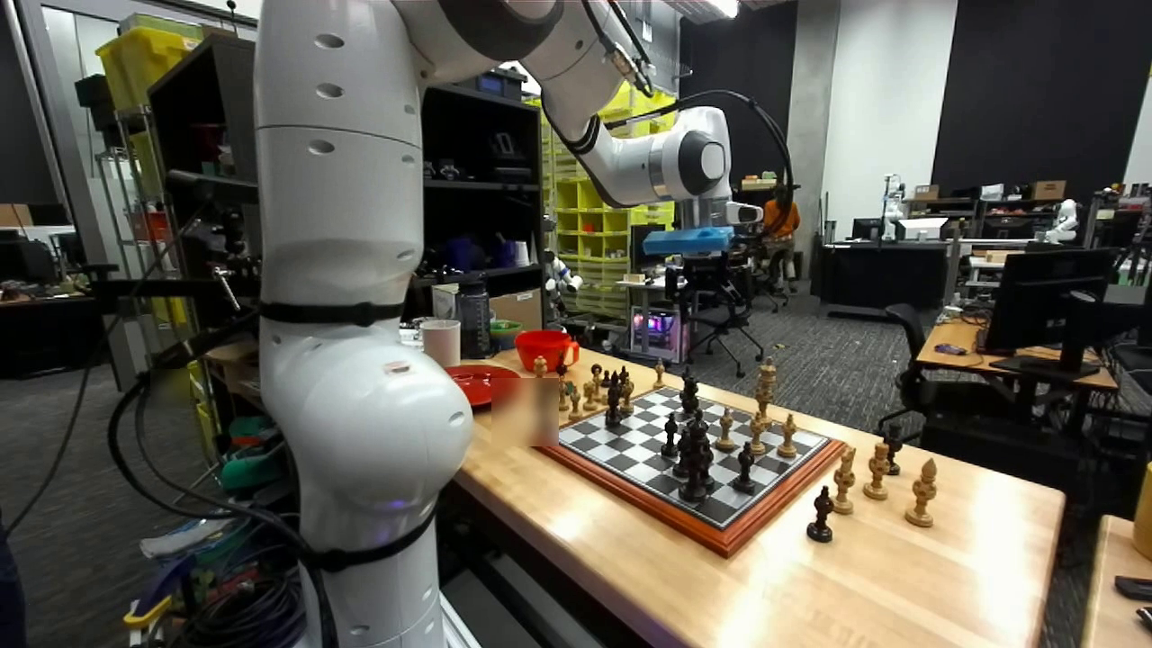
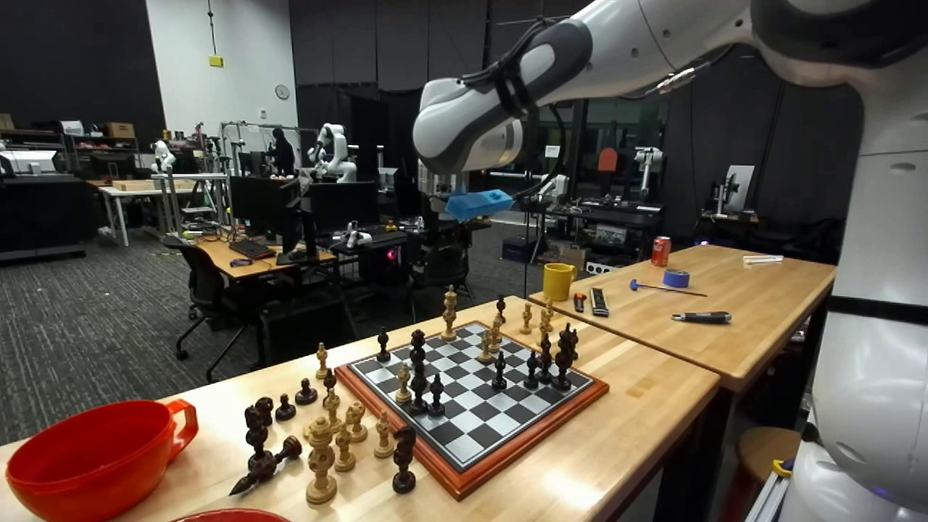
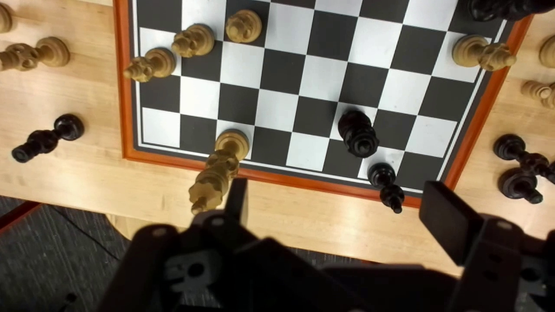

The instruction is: Move one black chess piece away from you

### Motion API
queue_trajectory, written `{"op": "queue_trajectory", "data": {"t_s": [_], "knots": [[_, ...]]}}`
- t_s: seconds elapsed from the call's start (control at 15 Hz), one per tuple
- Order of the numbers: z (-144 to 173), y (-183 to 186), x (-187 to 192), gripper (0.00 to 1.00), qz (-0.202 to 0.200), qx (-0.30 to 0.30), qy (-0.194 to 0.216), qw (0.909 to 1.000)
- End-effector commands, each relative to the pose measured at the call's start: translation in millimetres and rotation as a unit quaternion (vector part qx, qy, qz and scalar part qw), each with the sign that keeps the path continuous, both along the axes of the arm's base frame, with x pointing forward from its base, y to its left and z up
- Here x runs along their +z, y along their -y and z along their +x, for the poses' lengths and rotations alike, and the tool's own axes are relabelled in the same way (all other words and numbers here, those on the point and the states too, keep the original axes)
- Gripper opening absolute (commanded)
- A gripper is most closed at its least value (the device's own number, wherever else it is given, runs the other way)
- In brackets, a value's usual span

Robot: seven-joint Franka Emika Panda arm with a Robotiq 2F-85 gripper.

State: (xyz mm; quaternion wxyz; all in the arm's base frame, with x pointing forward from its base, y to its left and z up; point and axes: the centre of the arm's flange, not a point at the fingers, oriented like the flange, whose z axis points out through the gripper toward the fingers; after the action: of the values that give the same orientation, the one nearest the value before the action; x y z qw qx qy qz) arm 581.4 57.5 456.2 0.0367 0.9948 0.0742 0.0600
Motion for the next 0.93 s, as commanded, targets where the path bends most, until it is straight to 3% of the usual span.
{"op": "queue_trajectory", "data": {"t_s": [0.0, 0.87], "knots": [[11.4, 1.4, 6.9, 1.00, -0.016, 0.008, -0.001, 0.9998], [8.5, 4.1, -2.4, 1.00, -0.008, 0.001, 0.001, 1.0000]]}}
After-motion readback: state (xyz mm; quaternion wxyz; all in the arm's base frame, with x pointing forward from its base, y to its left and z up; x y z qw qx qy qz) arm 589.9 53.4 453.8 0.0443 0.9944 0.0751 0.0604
